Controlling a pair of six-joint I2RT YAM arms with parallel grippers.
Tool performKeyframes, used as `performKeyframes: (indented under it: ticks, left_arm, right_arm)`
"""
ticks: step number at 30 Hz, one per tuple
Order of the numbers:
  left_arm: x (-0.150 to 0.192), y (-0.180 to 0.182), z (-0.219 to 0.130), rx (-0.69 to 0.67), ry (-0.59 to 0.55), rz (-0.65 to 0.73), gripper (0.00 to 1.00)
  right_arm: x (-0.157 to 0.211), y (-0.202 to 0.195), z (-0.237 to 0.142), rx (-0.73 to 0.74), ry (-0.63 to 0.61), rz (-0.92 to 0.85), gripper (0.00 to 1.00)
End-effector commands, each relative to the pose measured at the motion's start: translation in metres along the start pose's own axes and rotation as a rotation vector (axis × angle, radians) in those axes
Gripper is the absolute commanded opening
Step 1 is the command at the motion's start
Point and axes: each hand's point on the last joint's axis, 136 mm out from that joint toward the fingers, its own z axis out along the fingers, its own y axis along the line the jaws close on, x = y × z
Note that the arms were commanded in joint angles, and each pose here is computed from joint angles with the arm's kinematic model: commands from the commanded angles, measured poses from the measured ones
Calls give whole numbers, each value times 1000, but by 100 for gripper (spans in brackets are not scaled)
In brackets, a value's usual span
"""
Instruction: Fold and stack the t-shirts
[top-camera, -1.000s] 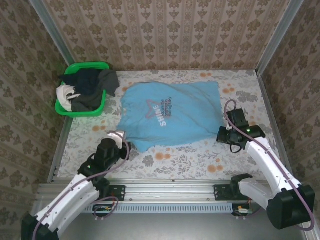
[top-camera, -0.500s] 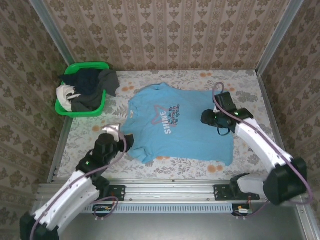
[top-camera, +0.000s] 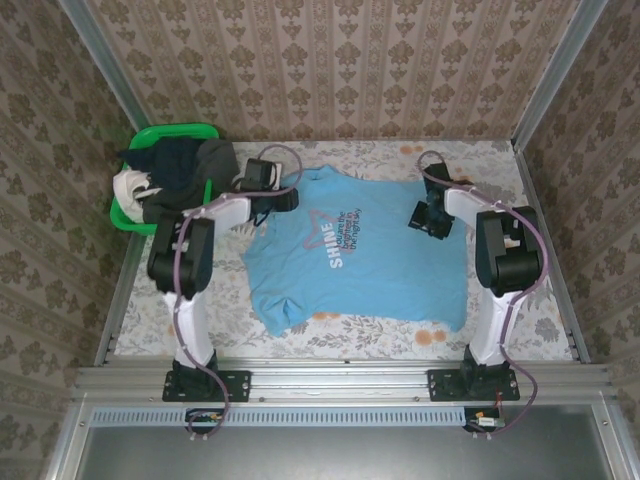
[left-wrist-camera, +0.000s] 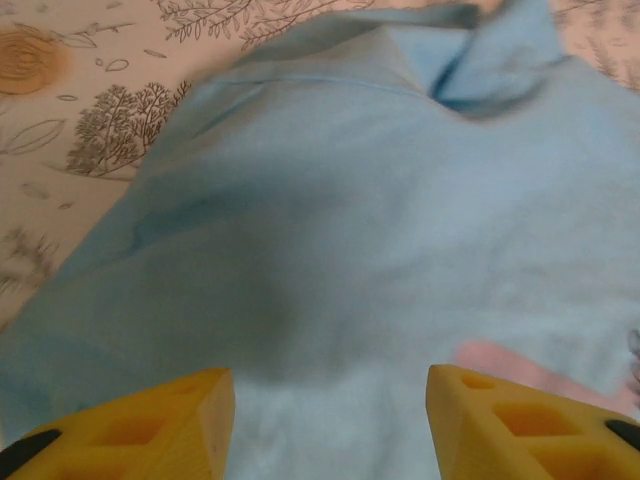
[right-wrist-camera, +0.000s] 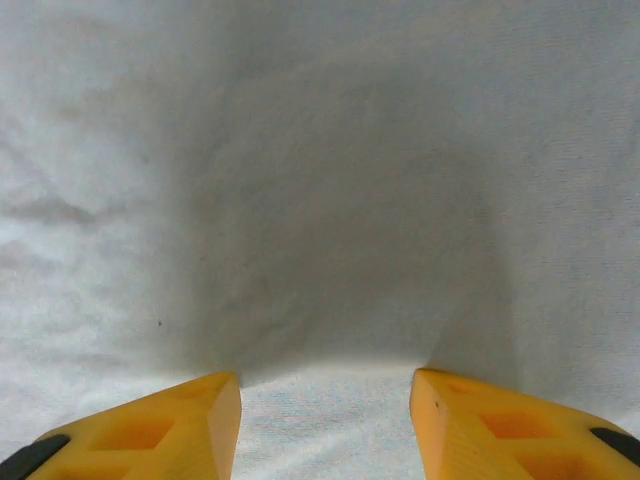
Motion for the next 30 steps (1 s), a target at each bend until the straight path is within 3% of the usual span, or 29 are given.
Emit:
performKeyframes:
  ticks: [1,6,10,13,17,20,22,26,30]
  left_arm:
    - [9,22,25,1,135,-41,51]
    - [17,49,49,-25,191,-137,45]
    - [11,60,46,-38,183,-149,40]
    - [7,65,36,-66,177,-135,41]
    - [-15,53,7,-39,108,-104,46]
    - [-32,34,-20,-34,53,-50,51]
    - [-35,18,-27,-16,26,-9,53]
    - [-11,-14,-11,85,79,13,48]
    - [18,-24,17,125,152,8,47]
  right_arm:
    - [-11,8,8,-41,38,25,52]
    - [-34,7,25,-44,65,41,53]
    - [-51,-1,34,-17,76,59,53]
    - [-51,-4,21,-11,50,43,53]
    - [-32,5,-26,-12,-51,-31,57]
    - [-1,32,-58,-7,-140,-173,60]
    - [32,73,-73,-95,-207,-319,60]
    - [133,151,-96,-367,-259,-635,48]
    - [227,182,-105,-531,-208,-880,46]
